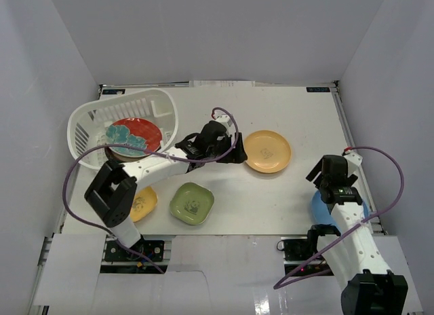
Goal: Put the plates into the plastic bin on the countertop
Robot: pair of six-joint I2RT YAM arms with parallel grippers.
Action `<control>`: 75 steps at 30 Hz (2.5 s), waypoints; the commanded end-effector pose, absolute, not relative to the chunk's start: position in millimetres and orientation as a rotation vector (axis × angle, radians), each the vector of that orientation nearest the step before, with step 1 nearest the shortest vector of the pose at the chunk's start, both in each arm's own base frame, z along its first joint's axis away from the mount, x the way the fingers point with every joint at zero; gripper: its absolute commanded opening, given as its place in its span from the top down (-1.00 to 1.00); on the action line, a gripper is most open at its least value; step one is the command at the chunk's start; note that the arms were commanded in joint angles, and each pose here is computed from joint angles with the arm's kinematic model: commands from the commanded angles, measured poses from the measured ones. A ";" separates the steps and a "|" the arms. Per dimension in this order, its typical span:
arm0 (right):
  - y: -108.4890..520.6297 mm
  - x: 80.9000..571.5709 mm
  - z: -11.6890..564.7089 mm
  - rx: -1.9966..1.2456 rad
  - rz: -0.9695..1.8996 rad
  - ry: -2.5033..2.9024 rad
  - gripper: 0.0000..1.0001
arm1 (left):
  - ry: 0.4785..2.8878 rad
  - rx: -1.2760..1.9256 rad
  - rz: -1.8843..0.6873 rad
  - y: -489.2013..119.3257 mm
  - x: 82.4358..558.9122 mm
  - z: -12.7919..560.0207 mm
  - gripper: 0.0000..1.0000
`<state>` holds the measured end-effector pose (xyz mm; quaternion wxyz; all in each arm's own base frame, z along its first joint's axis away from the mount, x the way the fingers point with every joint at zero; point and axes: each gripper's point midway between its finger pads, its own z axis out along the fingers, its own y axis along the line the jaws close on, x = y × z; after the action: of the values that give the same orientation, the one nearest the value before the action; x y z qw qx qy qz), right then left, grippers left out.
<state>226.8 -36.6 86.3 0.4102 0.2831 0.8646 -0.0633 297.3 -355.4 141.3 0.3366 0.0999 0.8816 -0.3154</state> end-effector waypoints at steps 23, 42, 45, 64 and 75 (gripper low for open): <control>1.2 256.2 38.9 0.675 0.239 2.290 0.85 | 2.385 0.210 -0.541 -397.2 389.1 50.1 0.71; 137.9 288.3 137.1 0.174 0.648 2.033 0.85 | 1.923 -0.384 -0.255 -87.8 378.0 293.3 1.00; 173.4 280.4 141.2 0.045 0.667 2.032 0.84 | 1.876 -0.547 -0.074 -13.7 360.3 293.4 1.00; 352.7 272.9 308.2 -0.610 0.830 1.738 0.85 | 2.026 -0.796 0.213 84.9 338.4 188.2 0.20; 501.6 275.6 360.4 -1.055 1.034 1.462 0.85 | 1.666 -0.458 -0.466 -11.0 337.4 358.7 -0.96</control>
<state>281.6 474.9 339.1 0.5004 -0.3773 0.6666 0.4035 340.6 27.8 265.5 0.5455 -0.2709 0.7881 -0.0890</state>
